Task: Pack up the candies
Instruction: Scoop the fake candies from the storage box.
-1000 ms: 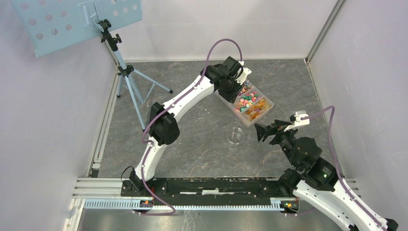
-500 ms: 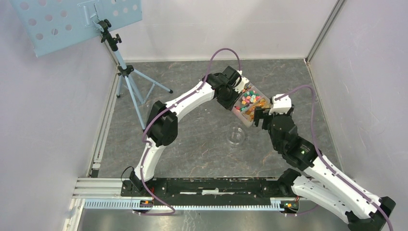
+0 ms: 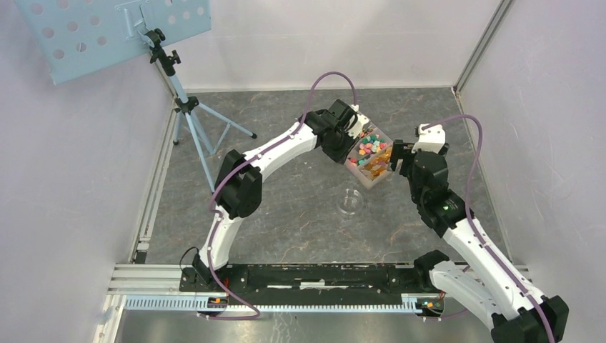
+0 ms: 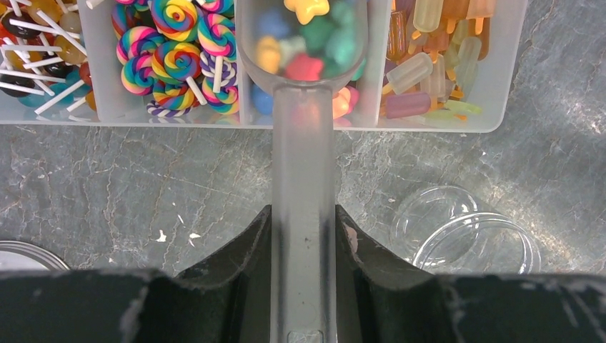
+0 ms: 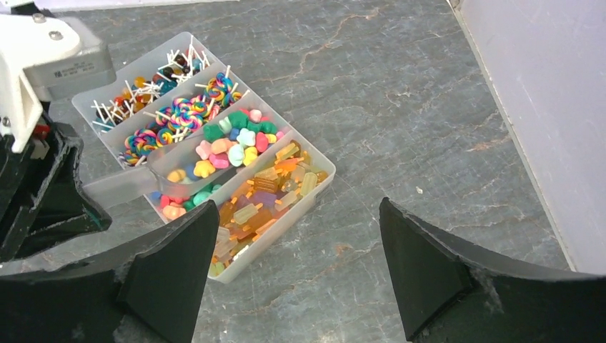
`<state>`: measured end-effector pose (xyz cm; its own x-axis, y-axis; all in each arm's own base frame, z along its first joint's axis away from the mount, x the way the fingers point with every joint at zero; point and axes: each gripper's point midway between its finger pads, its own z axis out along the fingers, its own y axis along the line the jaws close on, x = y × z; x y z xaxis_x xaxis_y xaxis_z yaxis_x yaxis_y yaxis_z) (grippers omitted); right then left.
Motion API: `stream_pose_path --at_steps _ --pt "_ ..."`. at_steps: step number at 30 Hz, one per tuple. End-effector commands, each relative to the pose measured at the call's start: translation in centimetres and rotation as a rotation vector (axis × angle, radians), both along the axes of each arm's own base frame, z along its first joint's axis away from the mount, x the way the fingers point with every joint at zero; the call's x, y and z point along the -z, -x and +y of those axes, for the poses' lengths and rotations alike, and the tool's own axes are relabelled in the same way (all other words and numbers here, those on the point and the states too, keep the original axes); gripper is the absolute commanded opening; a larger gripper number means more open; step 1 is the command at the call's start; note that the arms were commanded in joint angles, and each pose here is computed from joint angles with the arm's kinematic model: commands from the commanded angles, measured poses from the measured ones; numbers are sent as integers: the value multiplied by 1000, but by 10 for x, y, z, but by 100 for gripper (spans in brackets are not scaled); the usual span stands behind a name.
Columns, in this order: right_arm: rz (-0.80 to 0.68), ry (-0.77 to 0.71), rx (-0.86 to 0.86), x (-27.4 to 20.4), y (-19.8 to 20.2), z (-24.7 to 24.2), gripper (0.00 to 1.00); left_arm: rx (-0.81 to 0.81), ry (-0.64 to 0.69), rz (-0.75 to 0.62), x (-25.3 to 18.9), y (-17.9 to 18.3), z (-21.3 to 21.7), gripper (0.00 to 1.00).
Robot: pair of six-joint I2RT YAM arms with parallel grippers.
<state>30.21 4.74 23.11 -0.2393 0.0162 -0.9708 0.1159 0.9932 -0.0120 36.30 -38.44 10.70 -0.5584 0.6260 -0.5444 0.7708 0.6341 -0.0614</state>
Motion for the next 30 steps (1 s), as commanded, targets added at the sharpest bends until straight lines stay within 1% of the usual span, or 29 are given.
stream_pose_path --at_steps 1,5,10,17,21,30 --pt "-59 -59 -48 -8 -13 4 87 -8 42 -70 -27 -2 2 2" --pt "-17 -90 -92 10 -19 7 84 -1 41 -78 -26 3 9 2" --pt "-35 -113 -100 9 -17 2 83 14 54 -111 -27 7 15 2" --pt "-30 -125 -121 12 -15 3 84 25 80 -129 -12 14 18 2" --pt "-30 -133 -134 11 -15 5 84 24 112 -158 -9 15 20 2" --pt "-53 -157 -160 3 -9 9 85 45 215 -255 -20 18 19 2"
